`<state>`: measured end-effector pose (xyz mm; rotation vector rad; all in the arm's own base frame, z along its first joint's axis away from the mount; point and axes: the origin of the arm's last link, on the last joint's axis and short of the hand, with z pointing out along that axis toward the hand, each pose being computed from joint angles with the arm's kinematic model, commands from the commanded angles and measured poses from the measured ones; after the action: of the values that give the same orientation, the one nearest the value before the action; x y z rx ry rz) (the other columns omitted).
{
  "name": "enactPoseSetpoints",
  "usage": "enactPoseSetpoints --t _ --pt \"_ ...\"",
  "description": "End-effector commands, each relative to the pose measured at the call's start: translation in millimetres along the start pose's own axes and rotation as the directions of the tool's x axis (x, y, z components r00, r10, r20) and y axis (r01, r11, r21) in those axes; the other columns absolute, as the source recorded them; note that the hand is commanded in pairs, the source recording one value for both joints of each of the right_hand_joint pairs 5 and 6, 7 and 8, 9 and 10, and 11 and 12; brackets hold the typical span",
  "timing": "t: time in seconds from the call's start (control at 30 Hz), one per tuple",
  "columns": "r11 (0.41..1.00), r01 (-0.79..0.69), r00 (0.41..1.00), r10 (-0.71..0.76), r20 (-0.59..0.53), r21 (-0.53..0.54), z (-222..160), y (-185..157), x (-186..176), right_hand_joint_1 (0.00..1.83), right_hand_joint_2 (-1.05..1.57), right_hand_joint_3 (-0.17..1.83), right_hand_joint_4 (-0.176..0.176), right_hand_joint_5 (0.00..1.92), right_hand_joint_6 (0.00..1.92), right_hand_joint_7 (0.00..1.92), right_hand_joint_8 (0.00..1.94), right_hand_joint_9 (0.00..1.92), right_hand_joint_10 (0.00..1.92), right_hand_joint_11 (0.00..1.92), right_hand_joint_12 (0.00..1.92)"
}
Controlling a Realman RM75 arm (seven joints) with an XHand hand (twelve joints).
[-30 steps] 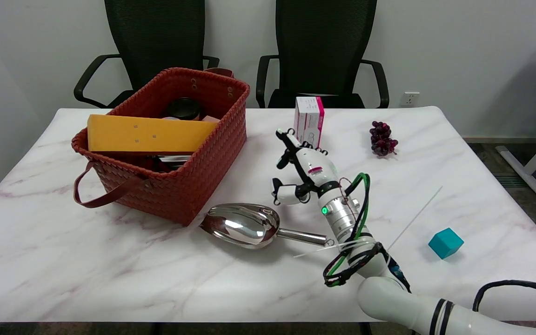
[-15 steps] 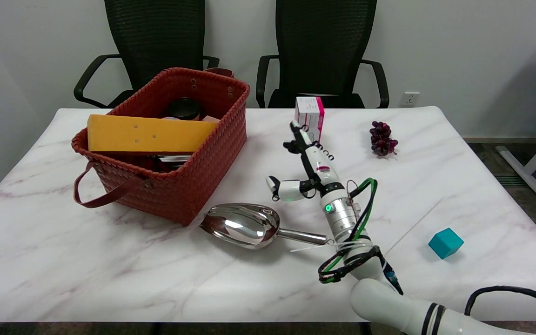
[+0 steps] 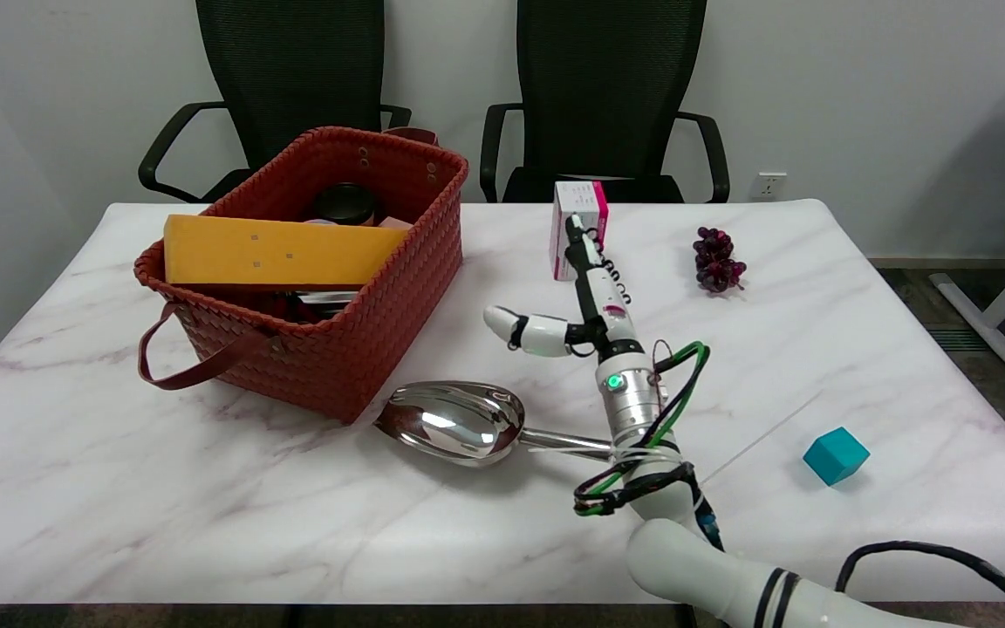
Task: Pick up the white paper box.
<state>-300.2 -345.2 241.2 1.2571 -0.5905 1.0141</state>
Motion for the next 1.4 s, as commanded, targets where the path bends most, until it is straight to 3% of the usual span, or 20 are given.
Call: enactPoseSetpoints --t 0.03,0.2,0.63,0.73,0.83,0.93,1.4 --pt "0.988 -0.144 0.977 0.132 -0.169 -0.058 9 -6 -15 0.98 0.51 0.51 0.0 0.0 0.0 0.0 0.0 0.09 0.09 0.08 0.08" --pt "0.985 -0.153 0.971 0.134 -0.199 -0.083 15 -7 -23 0.96 0.55 0.52 0.0 0.0 0.0 0.0 0.0 0.05 0.05 0.0 0.0" --pt "0.96 -0.186 0.959 0.131 -0.25 -0.21 38 2 -43 0.86 0.6 0.45 0.0 0.0 0.0 0.0 0.0 0.0 0.0 0.0 0.0" --pt "0.951 -0.206 0.954 0.142 -0.263 -0.232 43 2 -42 0.84 0.58 0.32 0.0 0.0 0.0 0.0 0.0 0.0 0.0 0.0 0.0" --pt "0.946 -0.215 0.951 0.146 -0.274 -0.242 46 3 -41 0.81 0.54 -0.01 0.0 0.0 0.0 0.0 0.0 0.0 0.0 0.0 0.0" --pt "0.947 -0.215 0.946 0.142 -0.292 -0.236 46 2 -38 0.8 0.52 -0.17 0.0 0.0 0.0 0.0 0.0 0.0 0.0 0.0 0.0" --pt "0.947 -0.252 0.916 0.168 -0.363 -0.198 53 -11 -28 0.82 0.43 -0.17 0.0 0.0 0.0 0.0 0.0 0.0 0.0 0.0 0.0"
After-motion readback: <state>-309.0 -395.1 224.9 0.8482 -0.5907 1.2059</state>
